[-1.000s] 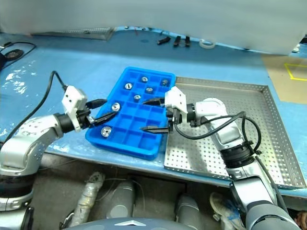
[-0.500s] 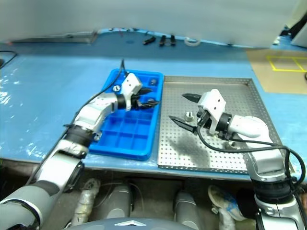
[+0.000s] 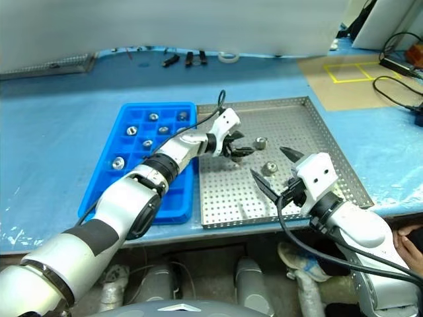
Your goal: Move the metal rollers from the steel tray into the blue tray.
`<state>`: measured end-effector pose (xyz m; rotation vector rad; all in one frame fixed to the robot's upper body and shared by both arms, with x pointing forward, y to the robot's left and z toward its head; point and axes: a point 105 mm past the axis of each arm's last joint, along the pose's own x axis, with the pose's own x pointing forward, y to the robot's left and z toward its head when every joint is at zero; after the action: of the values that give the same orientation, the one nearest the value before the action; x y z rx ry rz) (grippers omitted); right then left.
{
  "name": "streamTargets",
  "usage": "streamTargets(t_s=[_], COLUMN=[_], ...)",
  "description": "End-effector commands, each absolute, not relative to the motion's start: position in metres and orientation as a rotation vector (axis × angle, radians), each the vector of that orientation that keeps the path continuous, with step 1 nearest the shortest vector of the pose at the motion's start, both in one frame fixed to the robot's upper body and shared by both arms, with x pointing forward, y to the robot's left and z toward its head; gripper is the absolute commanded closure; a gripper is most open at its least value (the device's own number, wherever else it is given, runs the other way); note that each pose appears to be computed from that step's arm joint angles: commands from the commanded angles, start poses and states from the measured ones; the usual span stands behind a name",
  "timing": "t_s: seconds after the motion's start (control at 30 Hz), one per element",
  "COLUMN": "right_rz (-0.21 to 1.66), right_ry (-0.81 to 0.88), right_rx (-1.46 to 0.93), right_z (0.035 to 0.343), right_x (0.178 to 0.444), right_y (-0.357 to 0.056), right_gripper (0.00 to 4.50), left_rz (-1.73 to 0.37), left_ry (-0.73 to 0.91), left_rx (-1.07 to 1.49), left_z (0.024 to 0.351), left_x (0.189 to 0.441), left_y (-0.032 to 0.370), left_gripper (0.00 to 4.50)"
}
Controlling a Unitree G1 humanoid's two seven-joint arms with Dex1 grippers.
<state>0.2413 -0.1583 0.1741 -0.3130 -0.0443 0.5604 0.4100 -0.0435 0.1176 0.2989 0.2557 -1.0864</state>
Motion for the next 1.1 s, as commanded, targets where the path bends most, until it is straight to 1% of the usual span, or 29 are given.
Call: streamTargets(t_s=[0.03, 0.1, 0.13, 0.33, 0.53, 0.7, 0.8, 0.97, 1.0, 1.03, 1.1], right_rz=[0.532, 0.528, 0.527, 0.526, 0.525, 0.523, 0.521, 0.522, 0.525, 0.527, 0.533], right_ry=[-0.098, -0.099, -0.100, -0.096, -0.084, -0.083, -0.082, -0.085, -0.086, -0.087, -0.088], right_rx=[-0.332, -0.332, -0.332, -0.331, -0.330, -0.334, -0.339, -0.341, -0.340, -0.340, -0.341], right_z=[0.187, 0.186, 0.187, 0.184, 0.178, 0.176, 0.175, 0.175, 0.175, 0.176, 0.176], right_x=[0.237, 0.238, 0.238, 0.240, 0.240, 0.241, 0.242, 0.242, 0.242, 0.243, 0.243], right_y=[-0.158, -0.158, -0.158, -0.161, -0.163, -0.164, -0.164, -0.163, -0.162, -0.162, -0.160], right_gripper=[0.00, 0.00, 0.00, 0.00, 0.00, 0.00, 0.00, 0.00, 0.00, 0.00, 0.00], left_rz=[-1.067, -1.082, -1.091, -1.124, -1.086, -1.056, -1.063, -1.043, -1.046, -1.052, -1.071], left_ry=[0.214, 0.219, 0.223, 0.269, 0.324, 0.349, 0.344, 0.362, 0.362, 0.362, 0.358], left_rx=[0.319, 0.324, 0.324, 0.369, 0.388, 0.395, 0.393, 0.408, 0.407, 0.405, 0.394], left_z=[0.129, 0.126, 0.125, 0.109, 0.094, 0.089, 0.089, 0.084, 0.084, 0.084, 0.085], left_x=[0.414, 0.412, 0.411, 0.403, 0.402, 0.403, 0.402, 0.404, 0.404, 0.404, 0.403], left_y=[-0.046, -0.047, -0.048, -0.051, -0.048, -0.047, -0.048, -0.040, -0.039, -0.038, -0.038], left_gripper=[0.72, 0.31, 0.02, 0.02, 0.02, 0.02, 0.58, 2.14, 2.51, 2.71, 2.71])
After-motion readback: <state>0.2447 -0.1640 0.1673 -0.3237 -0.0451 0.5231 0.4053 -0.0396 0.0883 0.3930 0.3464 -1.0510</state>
